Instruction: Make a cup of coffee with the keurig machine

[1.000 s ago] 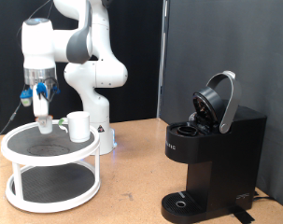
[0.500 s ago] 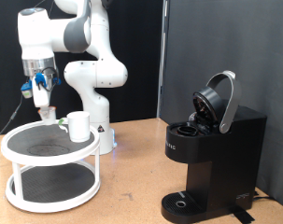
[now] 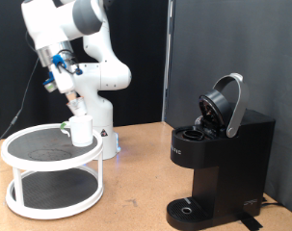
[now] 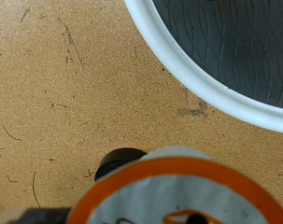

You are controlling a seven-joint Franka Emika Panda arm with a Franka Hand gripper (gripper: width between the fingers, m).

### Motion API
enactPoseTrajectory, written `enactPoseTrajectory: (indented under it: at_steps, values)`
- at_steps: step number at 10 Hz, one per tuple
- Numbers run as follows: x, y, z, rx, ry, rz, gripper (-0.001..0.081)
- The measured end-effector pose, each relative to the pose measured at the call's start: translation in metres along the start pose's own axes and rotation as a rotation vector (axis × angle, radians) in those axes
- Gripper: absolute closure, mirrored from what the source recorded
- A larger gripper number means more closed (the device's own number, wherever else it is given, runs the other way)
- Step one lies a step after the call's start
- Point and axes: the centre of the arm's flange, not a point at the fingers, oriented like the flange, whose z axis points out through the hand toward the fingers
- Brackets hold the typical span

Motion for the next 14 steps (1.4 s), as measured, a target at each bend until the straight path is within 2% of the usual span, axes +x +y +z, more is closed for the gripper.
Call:
enactPoseTrajectory:
  at_steps: [1, 2, 3, 6, 9, 11, 12, 13, 14]
  values:
    - [0.001, 0.000, 0.000, -0.001, 0.000, -0.006, 0.0421]
    - [0.003, 0.001, 0.002, -0.025, 0.010, -0.005, 0.0421]
    - [0.002, 0.003, 0.004, -0.055, -0.016, 0.016, 0.0421]
    - [-0.039, 0.013, 0.002, -0.165, -0.207, 0.079, 0.0421]
    - [-0.083, 0.025, -0.004, -0.251, -0.286, 0.049, 0.0421]
    - [-0.105, 0.031, -0.006, -0.242, -0.290, 0.060, 0.0421]
    - [-0.104, 0.030, -0.006, -0.242, -0.291, 0.057, 0.0421]
    - [-0.106, 0.031, -0.006, -0.256, -0.313, 0.071, 0.0421]
    - [-0.113, 0.032, -0.008, -0.262, -0.365, 0.095, 0.0421]
